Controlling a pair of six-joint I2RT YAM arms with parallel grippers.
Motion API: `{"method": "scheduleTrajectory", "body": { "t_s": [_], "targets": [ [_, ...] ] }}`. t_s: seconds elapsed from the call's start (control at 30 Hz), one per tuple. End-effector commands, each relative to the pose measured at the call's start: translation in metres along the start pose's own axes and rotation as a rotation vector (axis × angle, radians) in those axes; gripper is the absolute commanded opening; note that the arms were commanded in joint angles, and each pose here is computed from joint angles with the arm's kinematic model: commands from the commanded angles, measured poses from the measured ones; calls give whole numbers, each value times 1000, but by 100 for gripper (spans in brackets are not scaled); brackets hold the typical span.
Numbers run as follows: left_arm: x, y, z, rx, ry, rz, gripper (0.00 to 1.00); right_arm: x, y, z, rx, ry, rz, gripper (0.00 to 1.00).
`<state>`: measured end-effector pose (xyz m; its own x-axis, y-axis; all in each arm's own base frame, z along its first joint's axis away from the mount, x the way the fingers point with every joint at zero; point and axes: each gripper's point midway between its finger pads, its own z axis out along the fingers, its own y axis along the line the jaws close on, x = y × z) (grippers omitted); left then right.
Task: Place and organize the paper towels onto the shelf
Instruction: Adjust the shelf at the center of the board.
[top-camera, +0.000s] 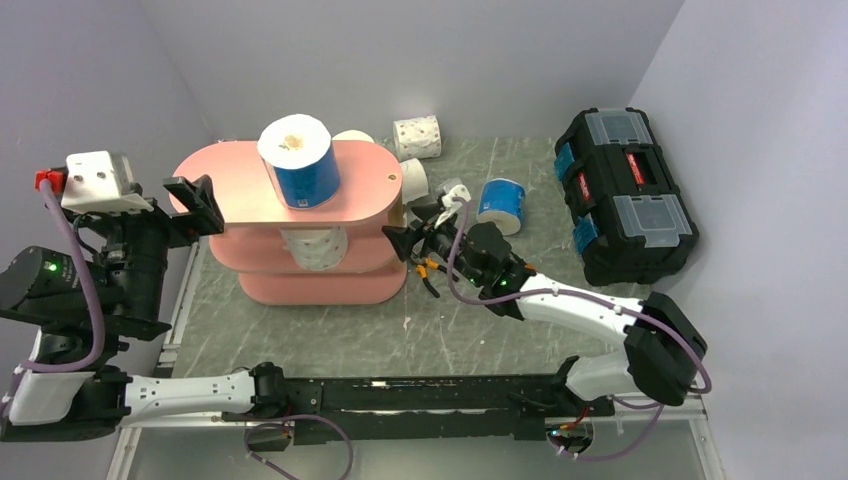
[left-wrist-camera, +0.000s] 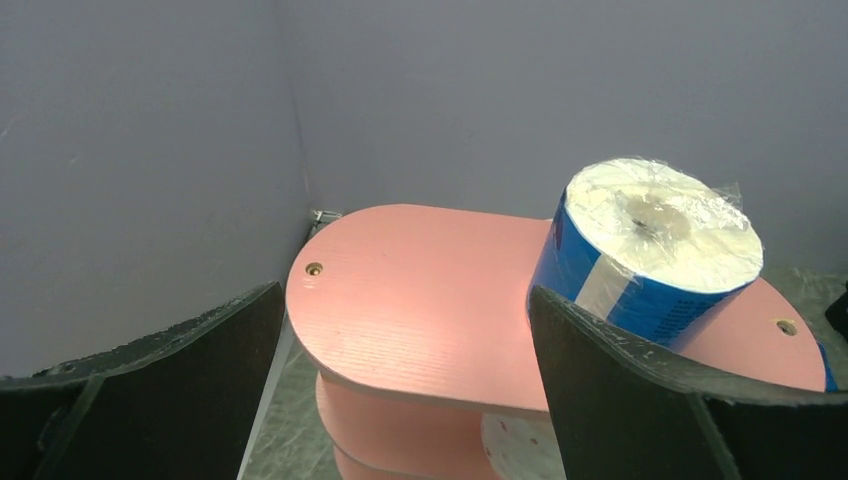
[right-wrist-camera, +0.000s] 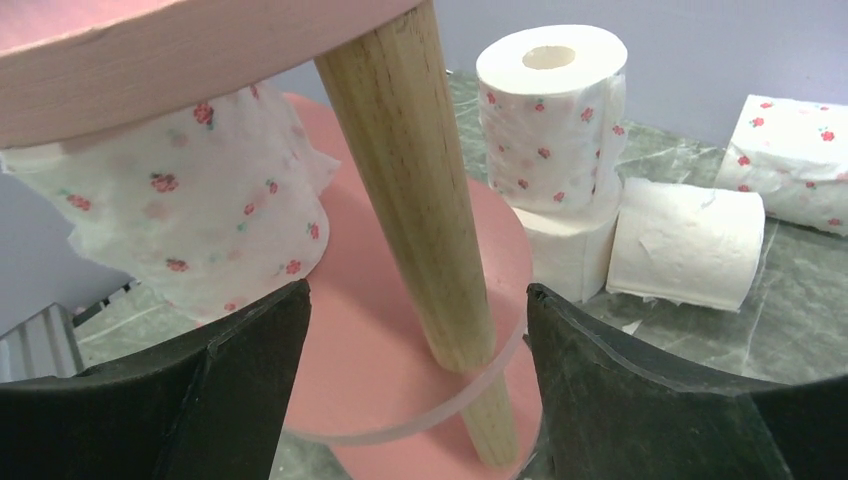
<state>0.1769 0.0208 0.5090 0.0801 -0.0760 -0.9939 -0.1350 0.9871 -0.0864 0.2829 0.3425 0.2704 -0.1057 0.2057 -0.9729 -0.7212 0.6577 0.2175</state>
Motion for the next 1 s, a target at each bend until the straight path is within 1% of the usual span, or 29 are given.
{"method": "scheduleTrajectory", "body": {
  "t_s": [0.0,0.13,0.3,0.47,0.53,0.67,0.8,0.97],
  "targets": [
    [9,-11,-2,66,19,-12,99,-38,-1,22,16,-120,-37,80],
    [20,-20,-4,116,32,-24,99,-28,-12,40,56,-103,-42,74],
    [43,-37,-9,198,71,-37,99,-26,-29,50,130,-111,-38,61],
    [75,-52,-17,287,124,-32,99,-25,-41,54,156,-122,-32,49],
    [86,-57,-20,317,135,-36,100,-25,-43,54,159,-124,-38,44],
    [101,-61,-24,350,153,-54,99,-26,-47,52,176,-130,-48,32],
    [113,-66,-26,373,170,-34,99,-30,-51,47,197,-143,-57,24],
    [125,-72,-29,391,187,-19,99,-37,-59,38,244,-157,-69,12]
  ]
}}
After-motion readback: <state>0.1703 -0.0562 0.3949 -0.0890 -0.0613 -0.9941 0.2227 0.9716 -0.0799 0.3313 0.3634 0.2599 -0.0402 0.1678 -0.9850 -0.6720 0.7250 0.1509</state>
